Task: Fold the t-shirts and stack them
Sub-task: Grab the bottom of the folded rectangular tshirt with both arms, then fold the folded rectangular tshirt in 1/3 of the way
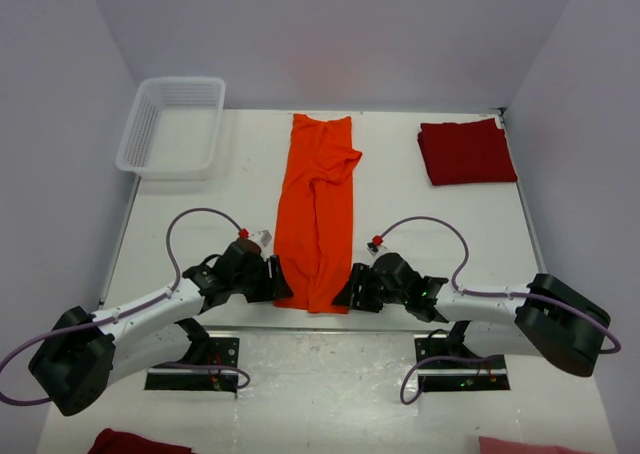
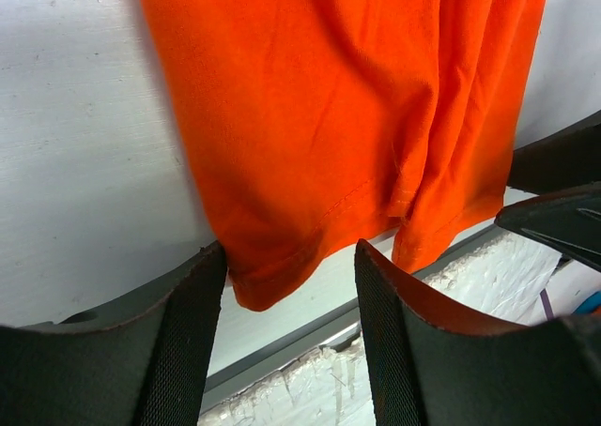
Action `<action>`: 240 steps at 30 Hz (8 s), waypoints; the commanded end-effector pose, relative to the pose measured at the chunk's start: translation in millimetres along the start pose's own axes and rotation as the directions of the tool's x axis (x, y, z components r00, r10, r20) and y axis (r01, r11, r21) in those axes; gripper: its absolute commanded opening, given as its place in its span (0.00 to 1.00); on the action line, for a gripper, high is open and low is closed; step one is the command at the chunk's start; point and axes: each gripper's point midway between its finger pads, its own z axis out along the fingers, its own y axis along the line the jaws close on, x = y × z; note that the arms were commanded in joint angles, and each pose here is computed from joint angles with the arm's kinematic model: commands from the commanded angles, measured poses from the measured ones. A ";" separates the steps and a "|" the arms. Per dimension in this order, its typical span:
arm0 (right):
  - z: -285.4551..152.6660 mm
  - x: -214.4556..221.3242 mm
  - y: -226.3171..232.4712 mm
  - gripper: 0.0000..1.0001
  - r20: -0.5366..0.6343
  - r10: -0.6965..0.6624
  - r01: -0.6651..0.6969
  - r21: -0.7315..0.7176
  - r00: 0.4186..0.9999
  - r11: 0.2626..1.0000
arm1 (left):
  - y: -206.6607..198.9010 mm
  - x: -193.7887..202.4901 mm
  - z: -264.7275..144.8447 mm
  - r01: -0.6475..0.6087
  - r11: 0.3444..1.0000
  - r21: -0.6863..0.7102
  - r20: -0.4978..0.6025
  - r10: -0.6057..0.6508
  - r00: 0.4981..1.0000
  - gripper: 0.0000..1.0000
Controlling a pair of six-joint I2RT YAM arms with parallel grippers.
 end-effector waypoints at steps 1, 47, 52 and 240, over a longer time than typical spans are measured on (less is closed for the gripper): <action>0.8 13.3 -33.8 0.54 -0.040 0.014 -0.009 0.128 0.999 0.992 | 5.8 6.5 1.7 0.001 1.000 -0.012 -0.015 -0.001 1.000 0.59; -13.5 35.4 -39.6 0.00 -0.092 -0.076 0.098 0.266 0.993 0.959 | -0.9 28.9 -26.6 0.016 0.996 0.083 -0.029 -0.014 0.999 0.00; -19.8 40.5 -23.3 0.00 -0.094 -0.113 0.134 0.254 0.989 0.958 | -7.0 31.2 -35.5 -0.010 0.995 0.094 -0.022 0.012 1.000 0.00; 89.1 -156.5 33.1 0.00 -0.253 -0.115 0.113 -0.021 0.961 0.993 | -56.1 -290.1 123.7 -0.245 0.959 0.140 0.255 0.204 0.945 0.00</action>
